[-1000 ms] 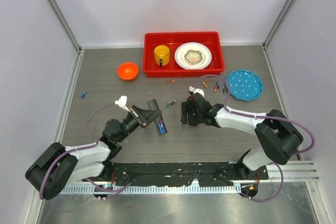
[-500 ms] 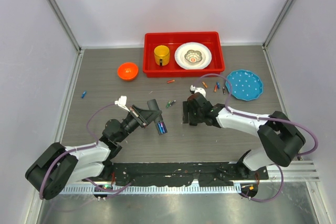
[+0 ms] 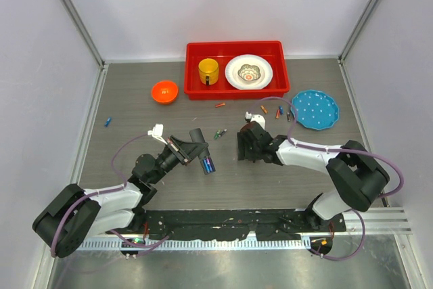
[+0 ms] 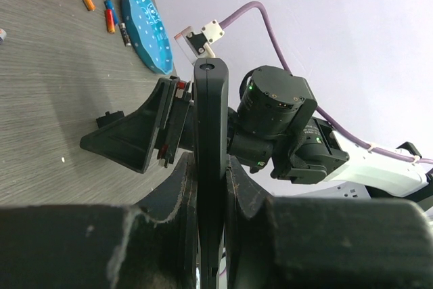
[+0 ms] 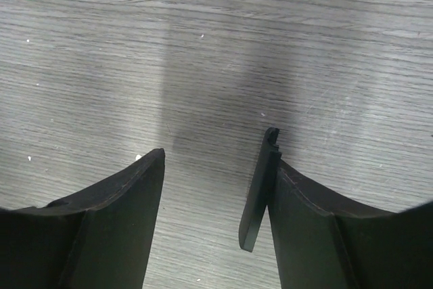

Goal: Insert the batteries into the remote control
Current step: Adjust the battery cover at the center of the board.

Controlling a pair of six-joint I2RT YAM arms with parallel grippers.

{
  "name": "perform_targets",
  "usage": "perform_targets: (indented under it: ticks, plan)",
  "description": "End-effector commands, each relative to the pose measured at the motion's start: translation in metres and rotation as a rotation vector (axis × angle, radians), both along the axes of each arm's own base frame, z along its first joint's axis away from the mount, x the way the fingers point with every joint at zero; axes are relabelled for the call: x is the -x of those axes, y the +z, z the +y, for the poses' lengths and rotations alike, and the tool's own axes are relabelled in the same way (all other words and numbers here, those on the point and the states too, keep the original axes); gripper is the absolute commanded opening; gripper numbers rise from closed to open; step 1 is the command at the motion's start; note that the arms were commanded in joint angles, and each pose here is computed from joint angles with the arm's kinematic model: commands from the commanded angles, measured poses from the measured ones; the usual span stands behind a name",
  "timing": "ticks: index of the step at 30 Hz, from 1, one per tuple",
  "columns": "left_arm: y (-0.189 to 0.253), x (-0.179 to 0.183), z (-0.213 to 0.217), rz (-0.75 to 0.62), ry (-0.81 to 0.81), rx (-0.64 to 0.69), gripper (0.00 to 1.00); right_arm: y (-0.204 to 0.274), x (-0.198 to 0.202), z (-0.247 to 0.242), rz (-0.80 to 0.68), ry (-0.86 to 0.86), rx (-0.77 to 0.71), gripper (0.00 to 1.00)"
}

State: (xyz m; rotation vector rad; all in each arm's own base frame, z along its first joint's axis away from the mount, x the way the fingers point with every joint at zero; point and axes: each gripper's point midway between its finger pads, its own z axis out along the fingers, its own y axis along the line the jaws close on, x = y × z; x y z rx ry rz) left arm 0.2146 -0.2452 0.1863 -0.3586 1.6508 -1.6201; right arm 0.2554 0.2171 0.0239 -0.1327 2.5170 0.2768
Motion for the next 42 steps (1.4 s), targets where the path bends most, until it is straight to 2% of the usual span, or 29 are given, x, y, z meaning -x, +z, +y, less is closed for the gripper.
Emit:
perform_targets:
  ticks: [1,3,4,6,7,9,11,14,16,18,22,26,29,30,33,36,42]
  plan:
    - [0.010,0.000,0.001,-0.047,0.010,0.015,0.00,-0.018,0.008,-0.019,0.025,-0.046,0.060,0.56]
    - [0.010,0.000,0.001,-0.047,0.008,0.015,0.00,-0.018,0.008,-0.024,0.021,-0.064,0.059,0.44]
    - [0.010,0.001,0.001,-0.046,0.007,0.014,0.00,-0.020,0.010,-0.028,0.027,-0.074,0.065,0.32]
    - [0.009,0.000,0.001,-0.044,0.008,0.015,0.00,-0.021,0.009,-0.034,0.030,-0.094,0.069,0.21]
    - [0.010,0.000,0.001,-0.045,0.008,0.015,0.00,-0.024,0.012,-0.039,0.038,-0.101,0.076,0.12]
    - [0.010,0.001,0.001,-0.045,0.007,0.015,0.00,-0.023,0.012,-0.042,0.032,-0.112,0.075,0.06]
    - [0.009,0.001,0.001,-0.045,0.007,0.015,0.00,-0.010,0.010,-0.033,-0.019,-0.089,-0.002,0.01]
    - [0.010,0.001,0.002,-0.046,0.010,0.017,0.00,0.024,0.011,-0.004,-0.114,-0.010,-0.237,0.01]
    - [0.010,0.000,0.002,-0.043,0.013,0.017,0.00,0.043,0.014,0.014,-0.131,0.014,-0.405,0.01]
    - [0.011,0.000,0.001,-0.045,0.012,0.020,0.00,0.047,0.022,0.027,-0.079,0.031,-0.512,0.01]
    - [0.012,0.000,0.001,-0.044,0.008,0.027,0.00,0.031,0.025,0.031,-0.035,-0.006,-0.576,0.01]
    - [0.013,0.002,0.002,-0.048,0.010,0.032,0.00,0.005,0.027,0.022,0.003,-0.061,-0.528,0.02]
    - [0.011,0.002,0.003,-0.044,0.013,0.027,0.00,-0.014,0.028,0.007,0.020,-0.110,-0.442,0.20]
    - [0.012,0.003,0.004,-0.045,0.013,0.028,0.00,-0.017,0.028,0.003,0.022,-0.121,-0.421,0.31]
    - [0.010,0.002,0.004,-0.040,0.020,0.020,0.00,-0.022,0.028,-0.012,0.008,-0.158,-0.362,0.40]
    - [0.009,0.001,0.004,-0.039,0.020,0.017,0.00,-0.026,0.030,-0.022,0.011,-0.177,-0.317,0.45]
    - [0.009,0.000,0.001,-0.037,0.011,0.014,0.00,-0.025,0.031,-0.039,0.000,-0.204,-0.250,0.47]
